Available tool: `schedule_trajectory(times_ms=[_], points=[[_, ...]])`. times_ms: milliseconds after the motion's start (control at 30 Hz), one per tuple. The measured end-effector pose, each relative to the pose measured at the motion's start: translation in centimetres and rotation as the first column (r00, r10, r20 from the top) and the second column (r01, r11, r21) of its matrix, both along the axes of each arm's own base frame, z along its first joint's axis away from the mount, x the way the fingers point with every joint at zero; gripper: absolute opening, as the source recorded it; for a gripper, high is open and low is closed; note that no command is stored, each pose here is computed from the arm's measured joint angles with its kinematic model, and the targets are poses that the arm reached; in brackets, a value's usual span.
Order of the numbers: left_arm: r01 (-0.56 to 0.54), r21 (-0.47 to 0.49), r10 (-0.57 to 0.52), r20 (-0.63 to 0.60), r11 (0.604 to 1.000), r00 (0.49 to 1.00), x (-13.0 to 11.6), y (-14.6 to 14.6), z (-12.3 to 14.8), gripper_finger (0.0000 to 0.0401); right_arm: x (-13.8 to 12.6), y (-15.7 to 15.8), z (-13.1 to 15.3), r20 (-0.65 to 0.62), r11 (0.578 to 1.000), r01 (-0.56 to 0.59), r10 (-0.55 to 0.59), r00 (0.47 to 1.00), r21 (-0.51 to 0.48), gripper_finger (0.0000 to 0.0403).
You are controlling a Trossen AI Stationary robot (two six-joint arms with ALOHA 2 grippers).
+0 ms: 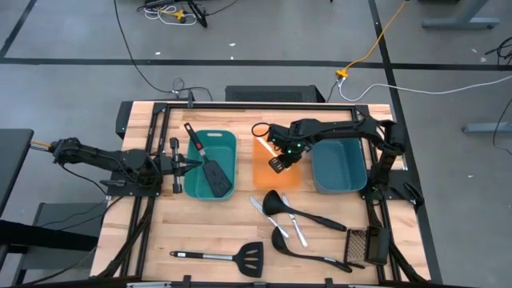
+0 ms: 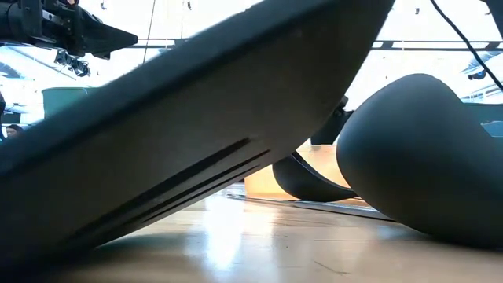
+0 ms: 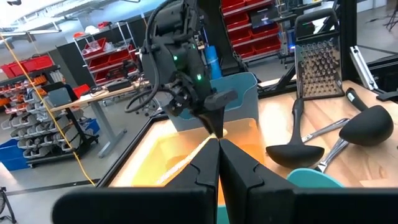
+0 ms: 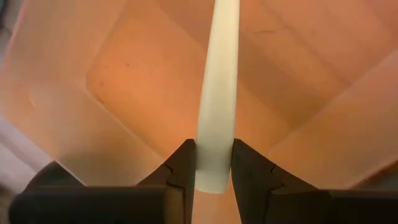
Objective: Pick & Place Kitchen Items
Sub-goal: Put the yellow table knife into the orange bin, then put the bottom black serving spoon into the blue bin
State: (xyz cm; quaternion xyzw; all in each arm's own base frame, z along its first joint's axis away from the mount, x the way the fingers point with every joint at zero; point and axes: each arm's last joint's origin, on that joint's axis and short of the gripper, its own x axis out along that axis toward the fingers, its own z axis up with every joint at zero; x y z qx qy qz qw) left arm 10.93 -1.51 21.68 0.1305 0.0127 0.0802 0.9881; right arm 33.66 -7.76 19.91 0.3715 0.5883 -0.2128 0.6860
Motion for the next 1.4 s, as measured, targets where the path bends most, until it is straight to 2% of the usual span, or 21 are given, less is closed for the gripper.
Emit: schedule_trajectory(times_ms=[233,567,733,867,1033,1233,1333,1400], points=[[0.008,-0.015,-0.008,-0.014,1.0,1.0,0.0,0.0,-0.2,0.0016,0.0,0.3,-2.0,0.036,1.0,0.012,-0.012,0.999,-0.007,0.0081],[0.008,-0.017,-0.009,-0.013,1.0,1.0,0.0,0.0,-0.2,0.0016,-1.7,0.6,-4.9,-0.038,0.996,0.064,-0.066,0.997,-0.06,0.0083],[0.008,-0.013,-0.008,-0.014,1.0,1.0,0.0,0.0,-0.2,0.0016,-1.7,0.6,-5.1,-0.025,0.996,0.065,-0.067,0.997,-0.064,0.0092],[0.007,-0.011,-0.008,-0.014,1.0,1.0,0.0,0.0,-0.2,0.0016,-1.4,0.6,-5.0,0.017,0.997,0.061,-0.061,0.998,-0.041,0.0114],[0.007,-0.011,-0.008,-0.014,1.0,1.0,0.0,0.0,-0.2,0.0016,-0.2,0.6,-3.7,0.078,0.999,0.037,-0.036,0.996,-0.019,0.0139],[0.007,-0.01,-0.008,-0.014,1.0,1.0,0.0,0.0,-0.2,0.0016,1.8,0.8,-0.4,0.168,0.997,-0.044,0.054,0.984,-0.066,0.0147],[0.007,-0.01,-0.008,-0.014,1.0,1.0,0.0,0.0,-0.2,0.0016,2.7,1.2,1.9,0.194,0.984,-0.131,0.152,0.969,-0.119,0.0148],[0.007,-0.01,-0.008,-0.015,1.0,1.0,0.0,0.0,-0.2,0.0016,3.1,2.0,3.7,0.181,0.955,-0.222,0.258,0.949,-0.197,0.0148]])
